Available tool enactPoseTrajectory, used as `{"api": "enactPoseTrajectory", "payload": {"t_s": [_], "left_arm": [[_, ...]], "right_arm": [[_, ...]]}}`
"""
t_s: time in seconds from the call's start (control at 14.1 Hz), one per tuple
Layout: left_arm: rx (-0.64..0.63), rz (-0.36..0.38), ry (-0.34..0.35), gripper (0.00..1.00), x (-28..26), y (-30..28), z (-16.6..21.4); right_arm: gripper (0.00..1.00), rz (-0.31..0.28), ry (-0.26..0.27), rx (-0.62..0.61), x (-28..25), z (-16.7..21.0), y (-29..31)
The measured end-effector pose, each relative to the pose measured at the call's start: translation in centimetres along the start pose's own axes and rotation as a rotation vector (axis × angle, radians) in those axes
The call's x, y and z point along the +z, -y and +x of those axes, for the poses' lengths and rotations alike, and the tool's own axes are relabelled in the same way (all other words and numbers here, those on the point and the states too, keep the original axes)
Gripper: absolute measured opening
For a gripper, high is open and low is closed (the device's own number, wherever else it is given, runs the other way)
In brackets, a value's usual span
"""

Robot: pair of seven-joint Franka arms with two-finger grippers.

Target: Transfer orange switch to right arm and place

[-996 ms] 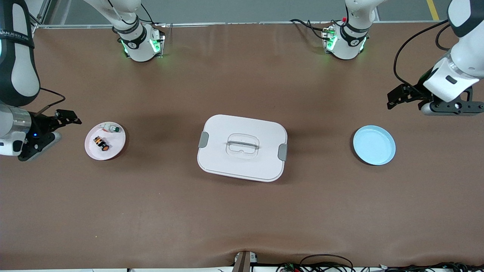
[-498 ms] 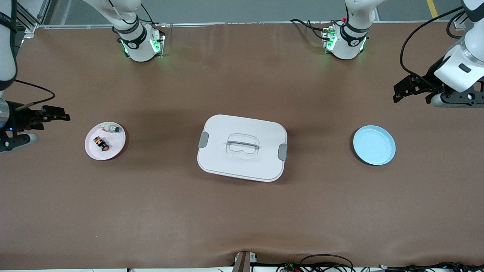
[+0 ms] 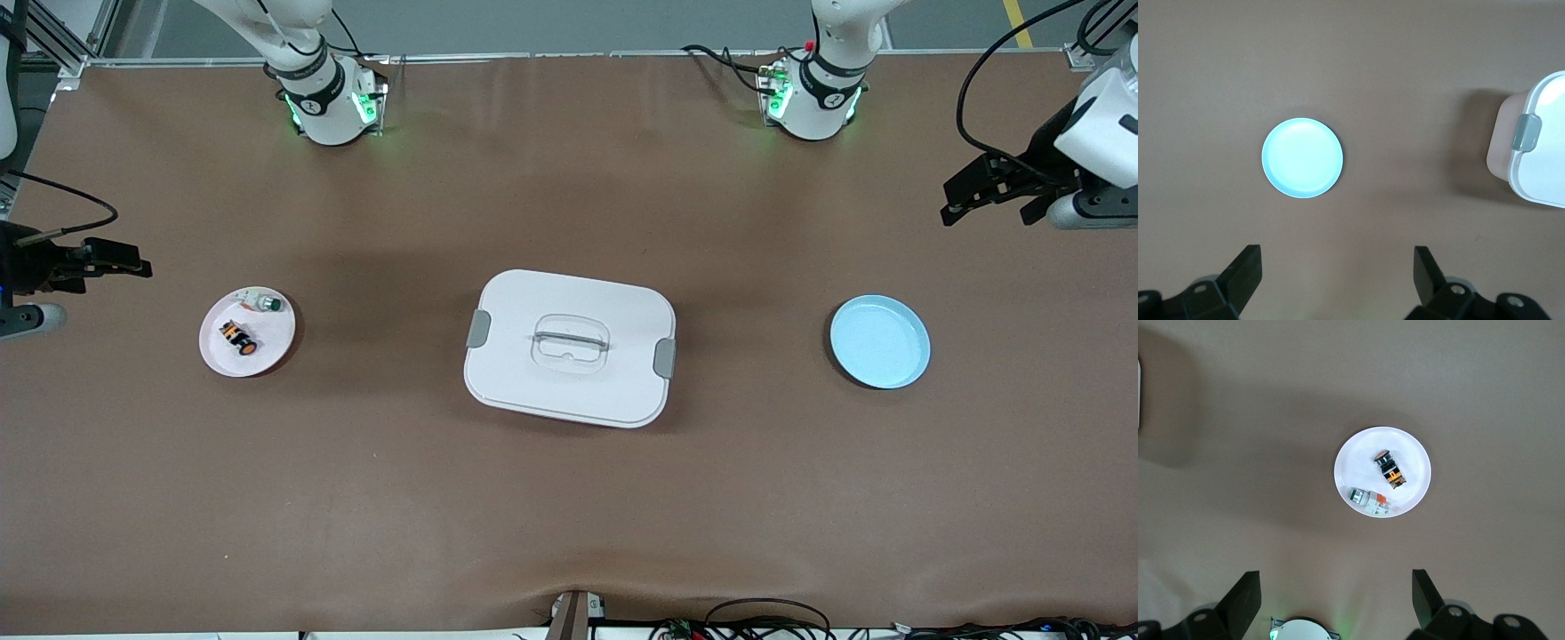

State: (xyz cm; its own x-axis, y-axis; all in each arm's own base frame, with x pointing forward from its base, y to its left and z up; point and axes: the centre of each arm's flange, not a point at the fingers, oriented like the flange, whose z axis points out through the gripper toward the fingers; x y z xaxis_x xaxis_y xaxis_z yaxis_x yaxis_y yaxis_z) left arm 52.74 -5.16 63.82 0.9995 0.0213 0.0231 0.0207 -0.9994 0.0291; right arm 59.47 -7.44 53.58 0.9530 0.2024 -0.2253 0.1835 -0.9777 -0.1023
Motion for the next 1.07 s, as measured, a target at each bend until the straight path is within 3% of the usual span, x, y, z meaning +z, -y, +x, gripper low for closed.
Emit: {"api": "enactPoseTrajectory", "payload": {"t_s": [0.71, 1.07], "left_arm": [[0.001, -0.006, 0.014, 1.00, 0.3, 0.2, 0.0], [0.003, -0.026, 0.022, 1.00, 0.2, 0.7, -0.2]], "right_arm": [[1.00, -0.016, -0.074, 0.210, -4.2, -0.6, 0.5], [1.00, -0.025, -0.121, 0.227, -8.8, -2.6, 0.6]]}}
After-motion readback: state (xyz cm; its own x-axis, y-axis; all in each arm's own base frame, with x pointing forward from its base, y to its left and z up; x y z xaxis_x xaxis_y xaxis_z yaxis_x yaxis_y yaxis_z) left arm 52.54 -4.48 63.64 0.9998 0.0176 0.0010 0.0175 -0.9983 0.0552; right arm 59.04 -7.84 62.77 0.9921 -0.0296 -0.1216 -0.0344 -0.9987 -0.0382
